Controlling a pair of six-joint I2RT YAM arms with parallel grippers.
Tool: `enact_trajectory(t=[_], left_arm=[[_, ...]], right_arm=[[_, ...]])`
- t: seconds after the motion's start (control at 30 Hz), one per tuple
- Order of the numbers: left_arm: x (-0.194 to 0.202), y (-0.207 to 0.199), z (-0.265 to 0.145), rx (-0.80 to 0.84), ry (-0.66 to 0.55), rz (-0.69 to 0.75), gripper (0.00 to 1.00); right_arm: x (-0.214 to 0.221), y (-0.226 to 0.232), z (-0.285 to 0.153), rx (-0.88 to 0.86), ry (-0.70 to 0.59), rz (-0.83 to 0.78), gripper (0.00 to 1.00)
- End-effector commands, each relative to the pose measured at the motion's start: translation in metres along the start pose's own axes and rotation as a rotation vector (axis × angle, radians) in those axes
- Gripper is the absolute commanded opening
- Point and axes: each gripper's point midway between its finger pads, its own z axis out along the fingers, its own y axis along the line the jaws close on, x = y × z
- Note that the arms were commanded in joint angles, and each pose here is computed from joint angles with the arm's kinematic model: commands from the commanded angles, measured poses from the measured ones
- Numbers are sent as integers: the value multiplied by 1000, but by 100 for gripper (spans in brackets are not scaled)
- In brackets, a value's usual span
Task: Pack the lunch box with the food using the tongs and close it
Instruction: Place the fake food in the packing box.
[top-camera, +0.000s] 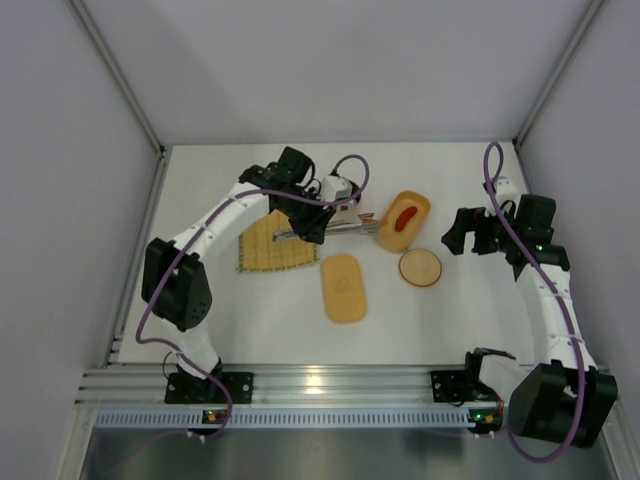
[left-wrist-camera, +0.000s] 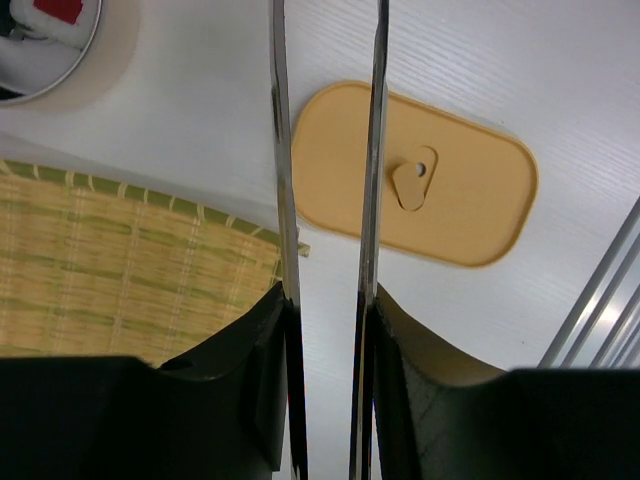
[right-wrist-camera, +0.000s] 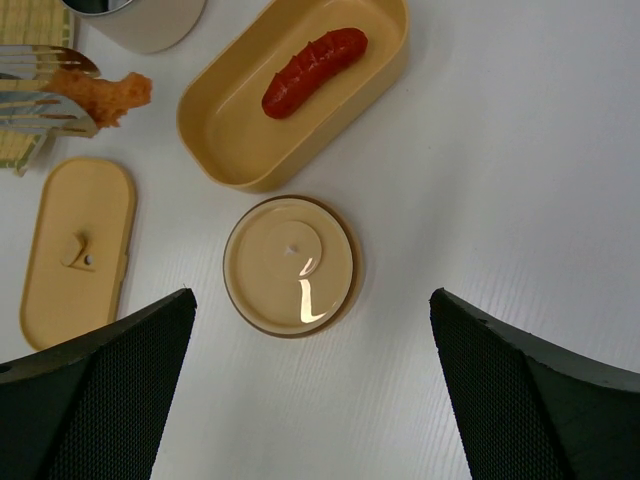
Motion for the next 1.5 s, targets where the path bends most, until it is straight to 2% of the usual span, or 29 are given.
enact_trajectory(t=[0.0,0.47,0.63,0.8,1.07,1.47], left_arm=[[-31,2,16,-11,-33,52,14],[-53,16,58,36,26,55,19],[-54,25,67,-11,25,8,15],[-57,26,69,-69,33,35,12],[-48,4,74,14,85,99,11],[-44,7,97,-28,144,88,11]], right_arm=[[-29,-1,-10,7,-89,-47,99],[-25,0,-7,-1,-86,-43,99],[-25,0,-8,-1,-89,-43,99],[-24,0,-8,-1,-88,-43,99],[-21,0,-7,-3,-85,-41,99],[-21,0,-6,-3,-83,-44,100]])
